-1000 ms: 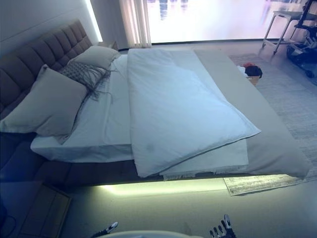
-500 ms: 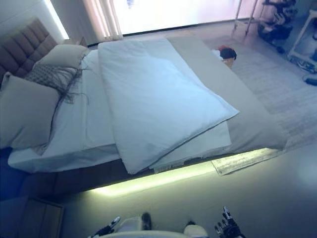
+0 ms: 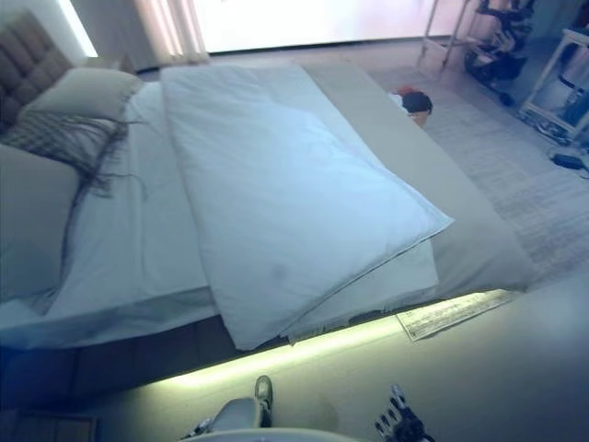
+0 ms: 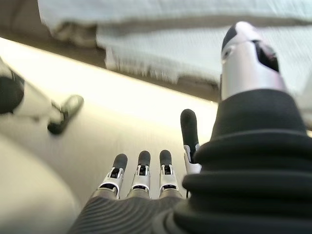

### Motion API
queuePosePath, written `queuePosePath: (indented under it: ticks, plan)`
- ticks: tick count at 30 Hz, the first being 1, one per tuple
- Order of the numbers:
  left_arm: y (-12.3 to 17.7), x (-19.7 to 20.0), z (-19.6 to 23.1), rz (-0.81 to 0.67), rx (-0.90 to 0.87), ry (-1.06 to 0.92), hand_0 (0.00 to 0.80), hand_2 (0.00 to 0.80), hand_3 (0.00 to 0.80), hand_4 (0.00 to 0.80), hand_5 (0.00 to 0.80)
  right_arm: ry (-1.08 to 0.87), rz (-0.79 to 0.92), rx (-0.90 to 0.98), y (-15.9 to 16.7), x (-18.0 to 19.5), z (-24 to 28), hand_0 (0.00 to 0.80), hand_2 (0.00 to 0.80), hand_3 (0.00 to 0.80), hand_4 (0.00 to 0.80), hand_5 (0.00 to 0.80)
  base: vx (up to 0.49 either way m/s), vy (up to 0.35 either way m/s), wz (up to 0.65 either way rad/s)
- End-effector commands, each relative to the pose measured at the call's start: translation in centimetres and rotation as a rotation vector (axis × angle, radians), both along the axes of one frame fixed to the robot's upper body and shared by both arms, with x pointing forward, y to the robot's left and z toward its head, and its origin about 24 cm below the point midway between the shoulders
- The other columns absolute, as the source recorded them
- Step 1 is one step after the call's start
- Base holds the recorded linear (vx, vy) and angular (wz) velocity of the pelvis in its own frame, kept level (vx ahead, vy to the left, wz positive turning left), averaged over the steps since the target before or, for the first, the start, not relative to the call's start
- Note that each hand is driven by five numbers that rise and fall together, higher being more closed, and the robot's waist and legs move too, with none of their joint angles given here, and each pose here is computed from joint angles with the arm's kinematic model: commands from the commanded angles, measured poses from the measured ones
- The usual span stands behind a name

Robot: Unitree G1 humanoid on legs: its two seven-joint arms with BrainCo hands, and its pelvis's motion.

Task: Make the bed neatly

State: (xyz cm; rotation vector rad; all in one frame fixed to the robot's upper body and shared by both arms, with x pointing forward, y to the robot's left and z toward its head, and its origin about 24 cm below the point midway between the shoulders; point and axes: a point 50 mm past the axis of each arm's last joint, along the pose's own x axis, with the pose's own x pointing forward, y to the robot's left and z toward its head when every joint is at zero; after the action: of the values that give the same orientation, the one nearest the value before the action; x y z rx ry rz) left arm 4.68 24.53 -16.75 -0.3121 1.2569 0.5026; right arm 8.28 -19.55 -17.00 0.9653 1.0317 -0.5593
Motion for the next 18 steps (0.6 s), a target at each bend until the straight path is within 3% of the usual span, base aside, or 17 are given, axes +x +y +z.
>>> queuePosePath:
  ticks: [1,11,18]
  plan:
    - [-0.1,0.4,0.0,-0.051,0.004,0.017,0.000,0.000,0.000,0.000,0.000,-0.098,0.013,-0.028,-1.5,1.7,0.7,0.000,0.000,0.000,0.000,0.000,0.188,0.174,-0.34]
    - [-0.4,2.5,0.2,-0.150,-0.006,-0.005,0.000,0.000,0.000,0.000,0.000,-0.028,-0.062,-0.096,-3.0,1.2,0.7,0.000,0.000,0.000,0.000,0.000,0.194,0.166,-0.02]
    - [-0.5,4.3,0.5,-0.140,0.006,-0.071,0.000,0.000,0.000,0.000,0.000,-0.062,-0.099,-0.098,-3.5,2.3,1.1,0.000,0.000,0.000,0.000,0.000,0.127,-0.116,0.16]
